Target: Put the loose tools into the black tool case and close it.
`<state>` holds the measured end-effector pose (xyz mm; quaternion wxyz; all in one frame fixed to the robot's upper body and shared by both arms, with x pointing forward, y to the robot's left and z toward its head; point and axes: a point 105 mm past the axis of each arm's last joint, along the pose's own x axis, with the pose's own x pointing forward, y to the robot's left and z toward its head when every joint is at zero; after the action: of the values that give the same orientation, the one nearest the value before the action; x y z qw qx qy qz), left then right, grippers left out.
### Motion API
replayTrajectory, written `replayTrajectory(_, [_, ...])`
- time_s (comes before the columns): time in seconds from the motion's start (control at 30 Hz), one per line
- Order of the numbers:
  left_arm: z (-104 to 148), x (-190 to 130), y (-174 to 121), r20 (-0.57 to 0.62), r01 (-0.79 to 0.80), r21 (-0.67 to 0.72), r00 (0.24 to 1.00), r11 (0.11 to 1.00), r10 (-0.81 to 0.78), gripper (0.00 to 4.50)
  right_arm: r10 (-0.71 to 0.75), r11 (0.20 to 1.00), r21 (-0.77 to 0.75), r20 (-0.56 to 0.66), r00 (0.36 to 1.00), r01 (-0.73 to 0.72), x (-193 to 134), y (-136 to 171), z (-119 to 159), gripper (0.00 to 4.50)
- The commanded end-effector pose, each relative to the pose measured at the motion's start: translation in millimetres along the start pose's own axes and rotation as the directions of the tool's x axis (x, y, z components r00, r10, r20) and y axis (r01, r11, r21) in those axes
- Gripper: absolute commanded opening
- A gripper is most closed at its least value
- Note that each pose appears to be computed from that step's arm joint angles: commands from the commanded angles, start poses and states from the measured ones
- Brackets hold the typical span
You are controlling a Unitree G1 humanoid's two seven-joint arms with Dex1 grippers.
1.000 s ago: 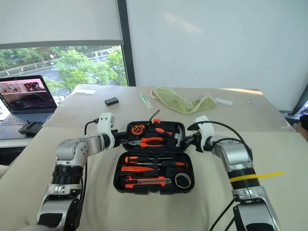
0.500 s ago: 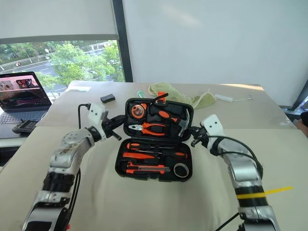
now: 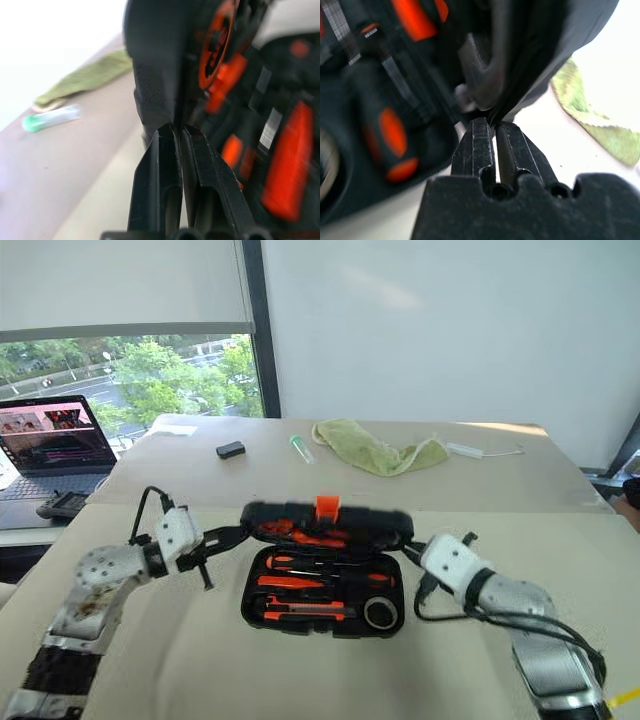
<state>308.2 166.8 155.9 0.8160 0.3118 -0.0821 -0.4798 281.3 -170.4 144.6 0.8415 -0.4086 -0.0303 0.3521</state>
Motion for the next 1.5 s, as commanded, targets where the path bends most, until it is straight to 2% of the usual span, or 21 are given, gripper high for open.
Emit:
replayTrajectory(0.03, [-18,-7,-39,-0.055,0.197,0.006,0.979,0.98,-0.196,0.0,0.161,0.974,-0.172,0.07,0.984,-0.147,-12,33,24,0.05])
replayTrajectory(0.1, [-32,-22,-34,-0.106,0.145,-0.081,0.983,0.986,-0.153,0.0,0.164,0.97,-0.182,-0.015,0.986,-0.164,-24,34,8,0.05])
replayTrajectory(0.2, [-41,-35,-33,-0.129,0.121,-0.184,0.981,0.975,-0.146,0.0,0.131,0.98,-0.139,-0.079,0.988,-0.141,-35,26,-5,0.05])
replayTrajectory(0.27, [-48,-44,-32,-0.151,0.102,-0.247,0.978,0.964,-0.143,0.0,0.123,0.979,-0.149,-0.116,0.986,-0.14,-41,22,-12,0.82])
replayTrajectory(0.4, [-58,-58,-30,-0.193,0.055,-0.379,0.972,0.924,-0.137,0.0,0.177,0.973,-0.117,-0.175,0.969,-0.199,-57,30,-20,2.04])
replayTrajectory(0.47, [-61,-63,-31,-0.202,0.047,-0.411,0.969,0.91,-0.141,0.0,0.214,0.965,-0.109,-0.19,0.958,-0.237,-62,37,-23,2.04])
replayTrajectory(0.63, [-68,-78,-38,-0.225,0.061,-0.478,0.956,0.876,-0.189,0.0,0.205,0.978,0.004,-0.186,0.961,-0.208,-71,42,-24,2.04])
replayTrajectory(0.7, [-71,-85,-38,-0.225,0.041,-0.516,0.957,0.856,-0.182,0.0,0.177,0.981,0.108,-0.137,0.975,-0.163,-68,41,-15,2.04])
replayTrajectory(0.8, [-74,-89,-22,-0.235,-0.069,-0.553,0.969,0.83,-0.076,0.68,0.221,0.95,0.236,-0.051,0.974,-0.204,-62,52,2,2.1])
replayTrajectory(0.83, [-72,-88,-22,-0.223,-0.068,-0.565,0.972,0.822,-0.072,0.99,0.234,0.937,0.274,-0.024,0.972,-0.218,-60,56,8,1.84])
replayTrajectory(0.9, [-67,-84,-24,-0.202,-0.053,-0.578,0.976,0.814,-0.08,1.03,0.291,0.904,0.326,0.01,0.957,-0.278,-57,68,15,1.36])
replayTrajectory(1.03, [-58,-69,-21,-0.181,-0.049,-0.575,0.981,0.817,-0.068,0.02,0.442,0.824,0.386,0.02,0.897,-0.415,-58,98,18,0.03])
replayTrajectory(1.13, [-49,-53,-20,-0.158,-0.03,-0.561,0.985,0.828,-0.072,0.02,0.512,0.763,0.414,0.081,0.855,-0.496,-55,113,31,0.03])
replayTrajectory(1.23, [-43,-43,-22,-0.146,-0.019,-0.563,0.986,0.826,-0.076,0.02,0.54,0.744,0.399,0.112,0.834,-0.535,-45,119,36,0.03])
replayTrajectory(1.37, [-35,-37,-40,-0.142,0.057,-0.556,0.976,0.829,-0.163,0.02,0.488,0.764,0.389,0.174,0.856,-0.515,-13,110,41,0.03])
replayTrajectory(1.43, [-32,-36,-49,-0.152,0.063,-0.57,0.972,0.819,-0.181,0.02,0.394,0.823,0.391,0.13,0.91,-0.413,12,88,32,0.03])
replayTrajectory(1.5, [-27,-34,-55,-0.155,0.06,-0.587,0.97,0.807,-0.185,0.02,0.346,0.856,0.371,0.109,0.932,-0.361,27,73,27,0.03])
